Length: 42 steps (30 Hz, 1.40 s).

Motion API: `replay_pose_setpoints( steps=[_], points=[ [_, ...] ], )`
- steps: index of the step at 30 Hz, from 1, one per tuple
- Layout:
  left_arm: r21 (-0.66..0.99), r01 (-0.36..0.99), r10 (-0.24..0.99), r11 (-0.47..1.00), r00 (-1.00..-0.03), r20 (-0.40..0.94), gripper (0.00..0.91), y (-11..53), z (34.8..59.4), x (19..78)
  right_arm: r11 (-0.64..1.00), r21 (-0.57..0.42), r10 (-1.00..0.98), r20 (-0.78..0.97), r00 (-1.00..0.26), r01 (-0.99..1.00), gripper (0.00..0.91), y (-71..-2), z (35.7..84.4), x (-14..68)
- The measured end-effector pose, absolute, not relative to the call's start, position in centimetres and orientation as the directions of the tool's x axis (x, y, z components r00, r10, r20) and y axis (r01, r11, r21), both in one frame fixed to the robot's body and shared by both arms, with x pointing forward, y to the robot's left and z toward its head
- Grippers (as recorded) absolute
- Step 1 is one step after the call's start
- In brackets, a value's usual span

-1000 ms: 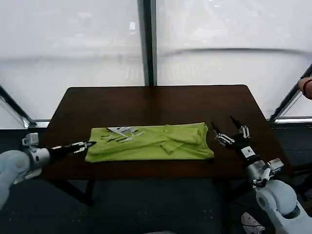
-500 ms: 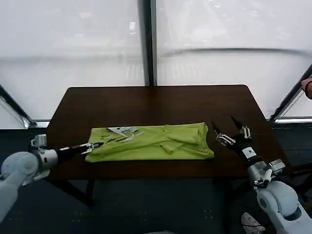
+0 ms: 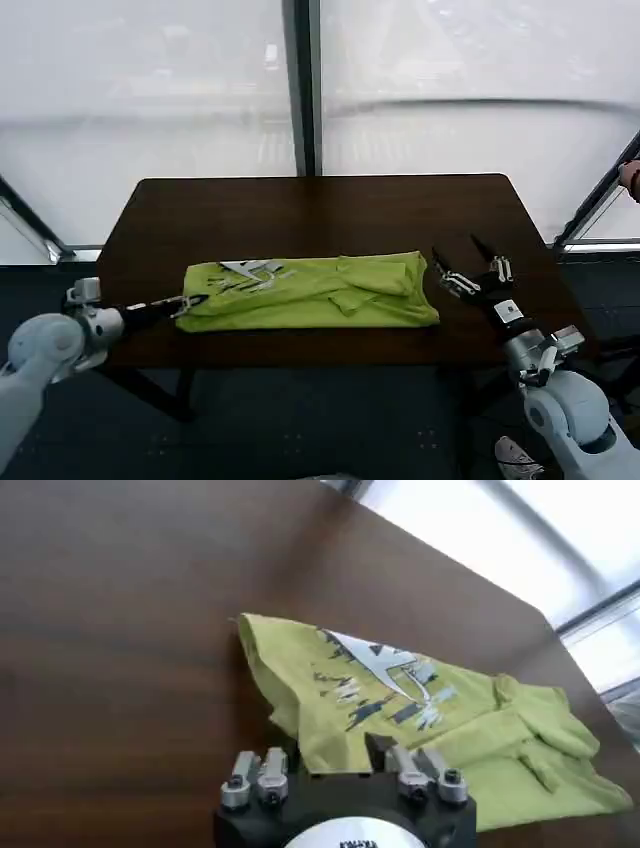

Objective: Fold and organize the clothes.

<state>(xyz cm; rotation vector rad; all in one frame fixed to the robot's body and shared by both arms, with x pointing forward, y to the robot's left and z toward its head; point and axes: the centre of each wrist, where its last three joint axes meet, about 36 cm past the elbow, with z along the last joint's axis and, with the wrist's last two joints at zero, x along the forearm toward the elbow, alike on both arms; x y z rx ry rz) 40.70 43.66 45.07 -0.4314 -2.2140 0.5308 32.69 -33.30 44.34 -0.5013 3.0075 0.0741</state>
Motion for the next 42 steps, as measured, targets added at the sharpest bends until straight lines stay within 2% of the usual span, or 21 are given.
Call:
replay_pose_setpoints(
  steps=[5,11,20,26,31,36,42],
  points=[
    [-0.428,0.133,0.407,0.894,-0.641,0.651,0.000,43.2,45.6,40.3,0.950,0.040,-0.303,-0.102,-0.947,-0.309,0.878,-33.0,44.5,32.8],
    [-0.251,0.139,0.277,0.958,-0.677,0.682,0.000,43.4,47.3,39.4,0.963,0.050,-0.260,-0.090,-0.961,-0.266,0.878,-32.3,44.1,33.5],
    [0.024,0.079,0.043,0.997,-0.741,0.670,0.000,46.8,51.2,37.2,0.955,0.077,-0.278,-0.095,-0.956,-0.286,0.878,-30.7,43.3,34.7],
    [0.093,0.015,-0.048,0.996,-0.765,0.642,0.000,48.3,53.3,35.3,0.954,0.084,-0.280,-0.092,-0.956,-0.287,0.878,-30.2,43.0,34.8],
    [0.004,-0.022,-0.020,1.000,-0.787,0.617,0.000,47.5,54.3,34.8,0.958,0.084,-0.268,-0.090,-0.959,-0.275,0.878,-30.2,43.1,34.3],
    [-0.177,0.014,0.116,0.984,-0.806,0.581,0.000,44.7,54.6,34.9,0.964,0.096,-0.242,-0.065,-0.968,-0.247,0.878,-30.7,43.3,33.0],
    [-0.332,0.097,0.276,0.938,-0.788,0.550,0.000,40.3,53.3,35.1,0.981,0.080,-0.169,-0.062,-0.984,-0.174,0.878,-32.8,43.3,31.1]
  ],
)
